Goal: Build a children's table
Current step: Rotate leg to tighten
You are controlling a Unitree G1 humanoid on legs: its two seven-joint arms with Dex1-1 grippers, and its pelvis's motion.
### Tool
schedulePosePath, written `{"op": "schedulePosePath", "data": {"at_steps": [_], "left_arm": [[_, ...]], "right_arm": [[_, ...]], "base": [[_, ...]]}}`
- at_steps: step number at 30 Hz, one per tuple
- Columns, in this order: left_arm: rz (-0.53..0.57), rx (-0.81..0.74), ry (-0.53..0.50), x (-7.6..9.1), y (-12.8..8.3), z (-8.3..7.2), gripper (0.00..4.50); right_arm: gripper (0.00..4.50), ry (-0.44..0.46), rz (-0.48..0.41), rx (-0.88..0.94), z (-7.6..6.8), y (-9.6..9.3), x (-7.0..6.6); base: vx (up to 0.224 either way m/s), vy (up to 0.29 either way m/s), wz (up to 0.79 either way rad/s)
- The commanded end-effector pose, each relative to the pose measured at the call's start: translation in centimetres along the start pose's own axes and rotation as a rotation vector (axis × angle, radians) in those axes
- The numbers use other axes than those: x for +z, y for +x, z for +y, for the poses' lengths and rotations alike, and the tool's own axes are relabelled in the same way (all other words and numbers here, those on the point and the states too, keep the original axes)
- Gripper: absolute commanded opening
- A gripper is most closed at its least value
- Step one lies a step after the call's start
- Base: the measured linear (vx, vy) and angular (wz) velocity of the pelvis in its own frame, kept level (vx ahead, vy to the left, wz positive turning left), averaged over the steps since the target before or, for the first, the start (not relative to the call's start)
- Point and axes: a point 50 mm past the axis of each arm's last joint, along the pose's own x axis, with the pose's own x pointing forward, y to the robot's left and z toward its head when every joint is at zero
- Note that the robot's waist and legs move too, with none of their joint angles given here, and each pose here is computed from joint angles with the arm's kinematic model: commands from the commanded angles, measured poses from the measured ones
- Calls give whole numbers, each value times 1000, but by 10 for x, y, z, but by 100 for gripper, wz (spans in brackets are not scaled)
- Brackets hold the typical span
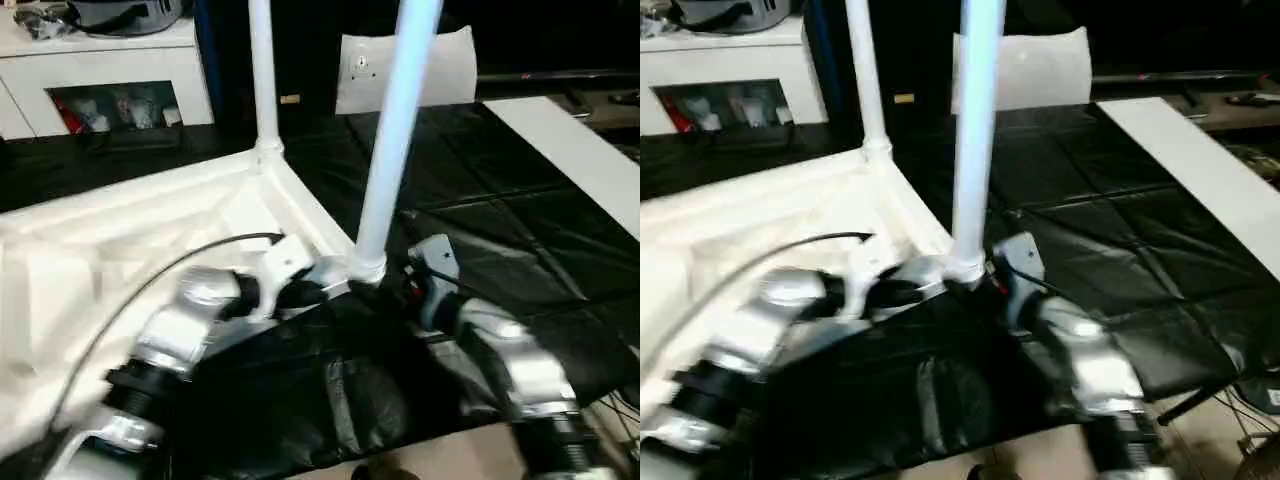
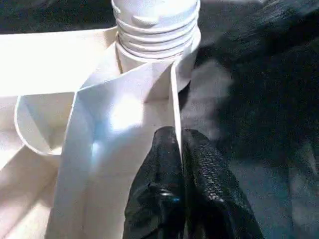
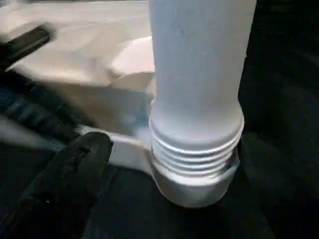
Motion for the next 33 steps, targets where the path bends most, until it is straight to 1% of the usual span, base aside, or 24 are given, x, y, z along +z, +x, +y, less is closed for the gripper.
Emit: {"op": "schedulePosePath", "data": {"at_steps": [1,2,4,5,8,9,14,15,18,19,22,23,24,26,28,32,33], "left_arm": [[-1,-141,66,2,4,-10,0],[22,-175,77,0,2,-10,0],[37,-193,81,-1,0,-10,0],[51,-264,102,-1,-3,-10,0],[55,-334,123,-1,-5,-11,0],[69,-385,149,-1,-7,-11,0],[114,-461,206,-1,-9,-9,0],[128,-475,225,-1,-9,-8,0],[136,-485,237,-1,-9,-8,0],[140,-491,244,-1,-9,-7,0],[142,-498,251,-1,-9,-6,0],[141,-498,252,0,-8,-6,0],[141,-499,254,0,-8,-6,0],[142,-500,257,-1,-8,-5,0],[142,-500,257,-1,-8,-5,0],[144,-501,257,-3,-9,-5,0],[146,-502,257,-4,-9,-5,0]], "right_arm": [[446,-57,-36,129,8,0,12],[446,-67,-19,160,6,-4,12],[446,-72,-10,179,5,-6,13],[446,-124,46,259,4,-12,12],[446,-169,95,331,2,-16,11],[446,-187,120,388,2,-17,12],[446,-239,164,487,2,-16,14],[446,-245,171,515,2,-15,15],[446,-246,174,537,2,-14,15],[421,-244,176,550,2,-14,16],[411,-243,178,566,1,-11,17],[400,-240,178,569,1,-11,17],[375,-236,177,572,1,-10,18],[367,-228,174,580,1,-8,17],[343,-228,174,581,1,-8,17],[326,-215,174,593,1,-7,15],[308,-212,174,596,1,-7,15]], "base": [[0,0,0],[0,0,0],[0,0,0],[0,0,0],[0,0,0],[0,0,0],[0,0,0],[0,0,0],[0,0,0],[0,0,0],[0,0,0],[0,0,0],[0,0,0],[0,0,0],[0,0,0],[0,0,0],[0,0,0]]}}
